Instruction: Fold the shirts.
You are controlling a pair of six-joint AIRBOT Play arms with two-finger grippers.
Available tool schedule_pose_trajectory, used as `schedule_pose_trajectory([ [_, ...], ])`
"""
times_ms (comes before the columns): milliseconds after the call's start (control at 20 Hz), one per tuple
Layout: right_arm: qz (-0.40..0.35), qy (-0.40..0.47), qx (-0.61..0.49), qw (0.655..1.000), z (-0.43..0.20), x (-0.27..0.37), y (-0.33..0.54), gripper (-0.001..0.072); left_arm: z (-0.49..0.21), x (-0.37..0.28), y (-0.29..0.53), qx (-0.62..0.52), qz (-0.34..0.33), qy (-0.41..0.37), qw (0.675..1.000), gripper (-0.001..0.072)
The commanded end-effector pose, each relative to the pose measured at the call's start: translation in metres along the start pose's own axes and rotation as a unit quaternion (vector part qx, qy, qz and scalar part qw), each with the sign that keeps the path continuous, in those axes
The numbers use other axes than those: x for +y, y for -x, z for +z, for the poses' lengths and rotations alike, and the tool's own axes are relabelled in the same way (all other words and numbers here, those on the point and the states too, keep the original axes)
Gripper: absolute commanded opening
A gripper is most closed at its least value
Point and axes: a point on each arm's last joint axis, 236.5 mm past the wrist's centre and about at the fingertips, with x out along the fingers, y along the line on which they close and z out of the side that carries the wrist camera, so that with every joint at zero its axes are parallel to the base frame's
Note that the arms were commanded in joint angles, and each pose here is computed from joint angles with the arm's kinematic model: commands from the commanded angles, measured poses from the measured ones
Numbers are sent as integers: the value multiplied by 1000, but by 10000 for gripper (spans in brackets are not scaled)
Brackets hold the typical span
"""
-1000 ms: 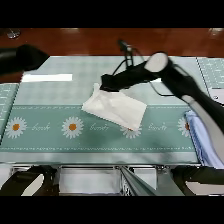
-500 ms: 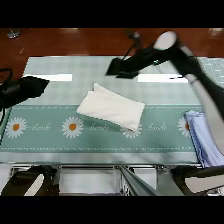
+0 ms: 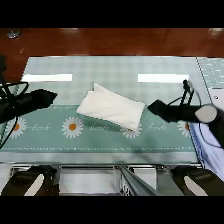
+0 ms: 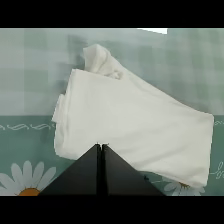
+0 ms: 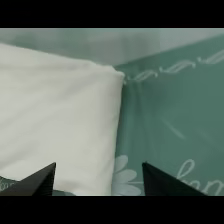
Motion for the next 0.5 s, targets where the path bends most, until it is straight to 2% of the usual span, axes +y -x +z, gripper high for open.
schedule_pose_trajectory([
  [0, 36, -92, 21, 995, -32, -24, -38, 621, -18, 5, -10, 22, -2, 16, 1000, 40],
  [200, 75, -71, 128, 986, -46, 4, -69, 620, -20, 7, -11, 25, -1, 18, 1000, 40],
  [250, 81, -73, 147, 983, -45, 10, -77, 589, -20, 7, -11, 25, -1, 18, 1000, 40],
  [350, 96, -62, 170, 979, -46, 26, -92, 362, -20, 7, -11, 25, -1, 18, 1000, 40],
  [450, 114, -37, 185, 975, -42, 51, -101, 289, -20, 7, -11, 25, -1, 18, 1000, 40],
])
